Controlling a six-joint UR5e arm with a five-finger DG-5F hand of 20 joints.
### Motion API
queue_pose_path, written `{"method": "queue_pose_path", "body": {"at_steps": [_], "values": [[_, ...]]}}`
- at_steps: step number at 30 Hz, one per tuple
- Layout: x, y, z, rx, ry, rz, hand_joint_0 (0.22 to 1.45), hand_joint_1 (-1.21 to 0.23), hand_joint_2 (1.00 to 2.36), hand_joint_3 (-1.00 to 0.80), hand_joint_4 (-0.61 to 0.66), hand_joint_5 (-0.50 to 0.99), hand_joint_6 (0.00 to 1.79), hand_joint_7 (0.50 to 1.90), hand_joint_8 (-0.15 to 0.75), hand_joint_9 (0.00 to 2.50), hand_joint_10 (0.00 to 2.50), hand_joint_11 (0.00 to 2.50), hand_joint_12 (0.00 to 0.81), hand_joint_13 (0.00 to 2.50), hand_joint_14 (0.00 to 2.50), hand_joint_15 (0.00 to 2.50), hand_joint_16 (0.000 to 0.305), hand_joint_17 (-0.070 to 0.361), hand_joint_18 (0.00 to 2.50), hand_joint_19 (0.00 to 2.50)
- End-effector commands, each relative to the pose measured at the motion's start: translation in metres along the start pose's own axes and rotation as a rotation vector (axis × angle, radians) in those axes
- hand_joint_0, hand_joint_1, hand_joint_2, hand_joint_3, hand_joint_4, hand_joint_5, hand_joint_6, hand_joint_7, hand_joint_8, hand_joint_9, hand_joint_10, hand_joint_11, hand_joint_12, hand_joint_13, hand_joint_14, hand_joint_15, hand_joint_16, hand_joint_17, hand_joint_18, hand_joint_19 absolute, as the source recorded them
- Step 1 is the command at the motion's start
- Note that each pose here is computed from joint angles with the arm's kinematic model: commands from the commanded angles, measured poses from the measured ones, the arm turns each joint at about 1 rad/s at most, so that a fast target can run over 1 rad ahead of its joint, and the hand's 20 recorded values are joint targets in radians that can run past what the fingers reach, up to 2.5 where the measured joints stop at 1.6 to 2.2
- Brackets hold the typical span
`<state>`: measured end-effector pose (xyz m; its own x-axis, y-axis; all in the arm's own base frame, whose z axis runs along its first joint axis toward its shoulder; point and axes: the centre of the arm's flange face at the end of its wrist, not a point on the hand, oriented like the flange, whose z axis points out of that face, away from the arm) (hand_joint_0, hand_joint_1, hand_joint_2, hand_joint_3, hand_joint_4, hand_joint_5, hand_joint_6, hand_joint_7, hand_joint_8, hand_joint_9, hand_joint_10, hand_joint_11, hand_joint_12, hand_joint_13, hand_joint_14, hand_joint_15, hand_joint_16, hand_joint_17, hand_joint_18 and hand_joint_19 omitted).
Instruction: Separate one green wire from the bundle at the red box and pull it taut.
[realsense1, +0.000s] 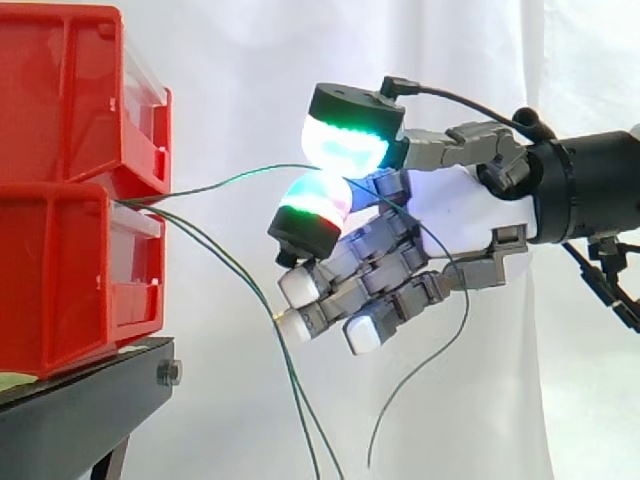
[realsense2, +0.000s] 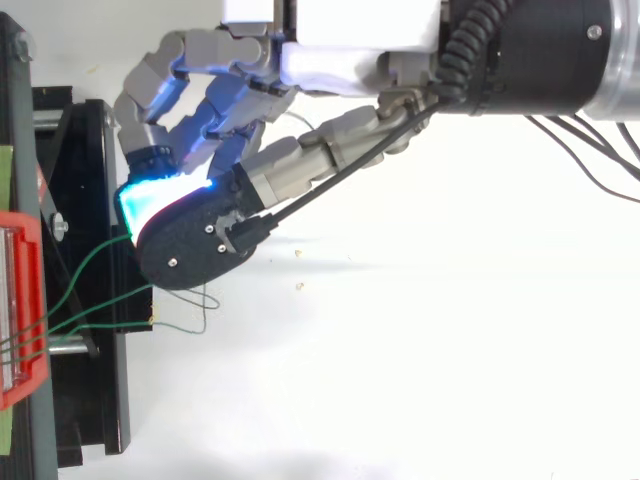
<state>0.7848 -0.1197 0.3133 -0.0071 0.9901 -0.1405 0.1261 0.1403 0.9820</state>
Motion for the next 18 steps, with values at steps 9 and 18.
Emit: {"method": "queue_pose_path", "body": {"at_steps": [9, 18], "values": [[-0.0022, 0.0003, -0.0011, 0.004, 0.011, 0.000, 0.70, -0.88, 1.01, -0.43, 0.19, -0.21, 0.90, 0.93, 0.301, 0.75, 0.01, 0.46, 0.297, 0.72, 0.01, 0.19, 0.046, 0.103, 0.85, 0.31], [-0.0014, 0.0004, -0.0009, 0.005, 0.008, 0.000, 0.69, -0.88, 1.00, -0.45, 0.21, -0.21, 0.90, 0.96, 0.298, 0.75, 0.01, 0.47, 0.295, 0.73, 0.01, 0.19, 0.046, 0.102, 0.85, 0.32]]}}
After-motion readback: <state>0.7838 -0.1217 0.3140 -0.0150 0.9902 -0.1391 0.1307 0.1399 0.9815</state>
